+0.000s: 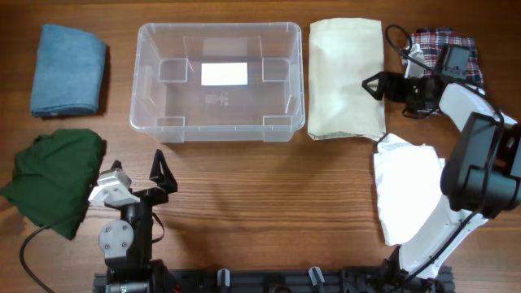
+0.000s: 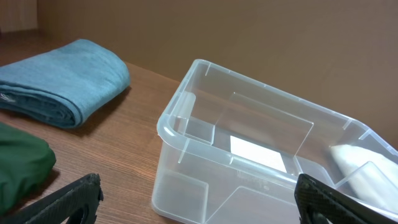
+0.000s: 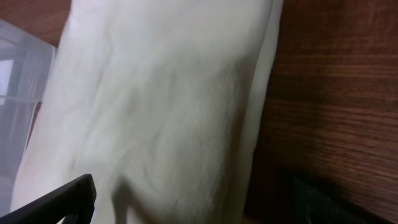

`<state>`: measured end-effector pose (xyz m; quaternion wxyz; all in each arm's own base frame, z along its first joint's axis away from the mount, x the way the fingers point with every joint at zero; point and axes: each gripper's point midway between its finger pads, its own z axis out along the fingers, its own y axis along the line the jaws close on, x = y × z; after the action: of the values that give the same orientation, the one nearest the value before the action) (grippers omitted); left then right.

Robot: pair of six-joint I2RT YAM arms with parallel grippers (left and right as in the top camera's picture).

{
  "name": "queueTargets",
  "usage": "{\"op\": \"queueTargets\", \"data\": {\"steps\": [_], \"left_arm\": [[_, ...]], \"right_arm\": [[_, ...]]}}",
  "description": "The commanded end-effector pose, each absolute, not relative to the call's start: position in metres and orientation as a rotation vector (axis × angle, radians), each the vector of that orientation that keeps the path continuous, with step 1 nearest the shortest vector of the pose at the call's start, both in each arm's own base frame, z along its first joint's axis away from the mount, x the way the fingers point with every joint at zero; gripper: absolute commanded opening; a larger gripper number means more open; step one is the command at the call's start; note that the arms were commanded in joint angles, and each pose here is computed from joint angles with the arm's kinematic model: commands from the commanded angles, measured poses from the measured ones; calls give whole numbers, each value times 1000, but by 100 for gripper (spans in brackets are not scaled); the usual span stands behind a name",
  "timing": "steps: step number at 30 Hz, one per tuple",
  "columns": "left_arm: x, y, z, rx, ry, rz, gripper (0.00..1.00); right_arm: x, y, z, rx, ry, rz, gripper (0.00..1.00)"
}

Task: Pack container
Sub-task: 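Reach the right gripper to the folded cream cloth and grasp it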

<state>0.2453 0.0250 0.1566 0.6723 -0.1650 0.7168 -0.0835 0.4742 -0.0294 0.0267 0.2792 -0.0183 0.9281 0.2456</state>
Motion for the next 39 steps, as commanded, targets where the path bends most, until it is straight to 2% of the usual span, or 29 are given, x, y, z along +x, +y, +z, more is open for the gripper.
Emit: {"op": "queueTargets", "data": {"steps": [1, 22, 30, 33, 34, 35, 39], "left_arm": [[245, 26, 156, -361, 1612, -171, 100], [245, 26, 156, -361, 1612, -171, 100], [245, 26, 156, -361, 1612, -171, 100], [245, 26, 156, -361, 1612, -171, 100], [245, 26, 156, -361, 1612, -171, 100], [245, 26, 156, -361, 1612, -171, 100], [245, 26, 156, -361, 1612, -171, 100]], "right_arm": [[476, -30, 14, -68, 2500, 661, 100], [469, 12, -59, 55, 2512, 1005, 100], [471, 42, -56, -8, 2496, 1067, 99], [471, 47, -55, -25, 2491, 1077, 88], [471, 48, -55, -26, 2491, 1078, 80], [471, 48, -55, -26, 2491, 1078, 61], [471, 48, -54, -28, 2488, 1082, 21]]}}
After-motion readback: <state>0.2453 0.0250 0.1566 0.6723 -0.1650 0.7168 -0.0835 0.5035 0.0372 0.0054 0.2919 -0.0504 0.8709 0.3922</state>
